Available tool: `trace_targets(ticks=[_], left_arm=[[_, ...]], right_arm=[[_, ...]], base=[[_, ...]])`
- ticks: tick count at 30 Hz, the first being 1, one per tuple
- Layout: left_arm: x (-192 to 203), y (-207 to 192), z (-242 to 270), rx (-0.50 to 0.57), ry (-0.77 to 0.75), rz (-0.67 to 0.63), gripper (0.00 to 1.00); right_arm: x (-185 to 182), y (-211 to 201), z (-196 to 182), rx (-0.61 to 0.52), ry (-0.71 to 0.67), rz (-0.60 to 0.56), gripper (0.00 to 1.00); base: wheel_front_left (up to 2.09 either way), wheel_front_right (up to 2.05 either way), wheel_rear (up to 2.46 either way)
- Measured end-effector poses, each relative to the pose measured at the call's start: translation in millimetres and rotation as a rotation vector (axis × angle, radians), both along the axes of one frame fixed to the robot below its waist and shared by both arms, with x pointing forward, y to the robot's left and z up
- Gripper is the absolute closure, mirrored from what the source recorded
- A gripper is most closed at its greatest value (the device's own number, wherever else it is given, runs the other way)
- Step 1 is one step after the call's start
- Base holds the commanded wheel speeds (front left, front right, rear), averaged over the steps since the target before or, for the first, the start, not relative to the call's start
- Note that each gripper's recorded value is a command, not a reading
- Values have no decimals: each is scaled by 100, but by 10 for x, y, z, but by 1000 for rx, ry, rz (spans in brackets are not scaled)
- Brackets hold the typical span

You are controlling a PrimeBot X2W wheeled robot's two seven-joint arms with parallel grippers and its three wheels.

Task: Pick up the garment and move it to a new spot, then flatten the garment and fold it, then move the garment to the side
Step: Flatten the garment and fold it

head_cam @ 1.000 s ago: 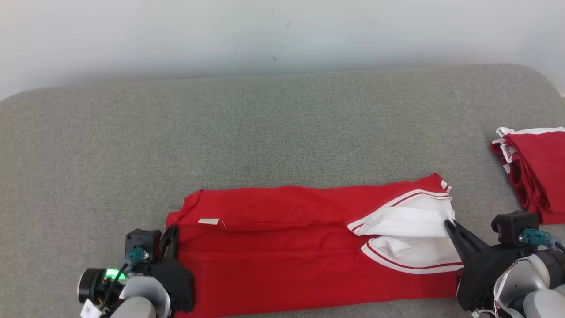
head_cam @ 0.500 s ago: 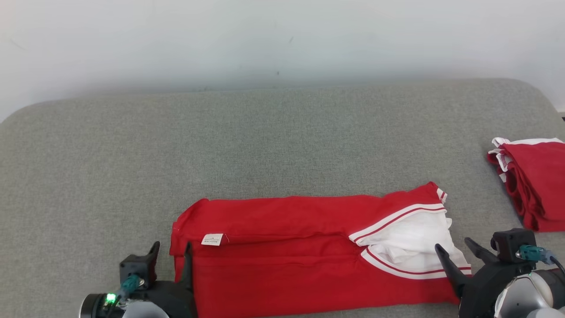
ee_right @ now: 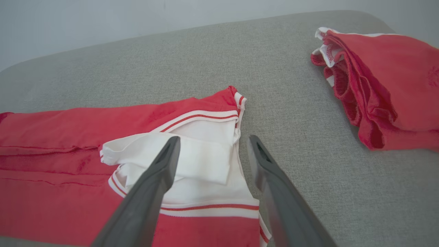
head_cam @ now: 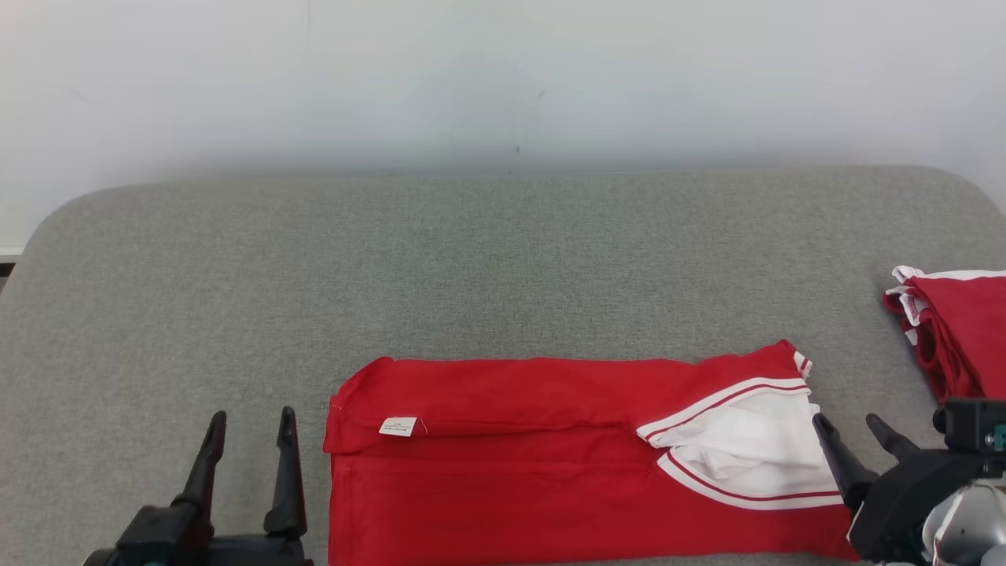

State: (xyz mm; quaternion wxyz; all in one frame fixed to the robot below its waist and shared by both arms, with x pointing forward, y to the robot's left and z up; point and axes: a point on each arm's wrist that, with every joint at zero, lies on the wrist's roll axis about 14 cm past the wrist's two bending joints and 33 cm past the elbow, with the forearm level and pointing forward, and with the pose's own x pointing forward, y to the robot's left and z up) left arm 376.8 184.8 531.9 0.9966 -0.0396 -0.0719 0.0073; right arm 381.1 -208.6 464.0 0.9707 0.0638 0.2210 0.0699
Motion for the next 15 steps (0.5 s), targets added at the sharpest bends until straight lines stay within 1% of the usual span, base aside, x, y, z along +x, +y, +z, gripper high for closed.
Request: trace_targets(ticks=[3, 8, 15], left_arm=[[-84, 100, -50, -22, 9, 31, 0], [-150, 192, -116, -47, 21, 60, 0], [-206, 301, -196, -53, 41, 91, 0]], right_arm=[[86, -23, -18, 25, 33, -19, 0], [160, -92, -258, 60, 166, -65, 0], [233, -83, -569, 44, 313, -76, 0]], base=[[0, 0, 0], [0, 0, 0], [0, 0, 0]])
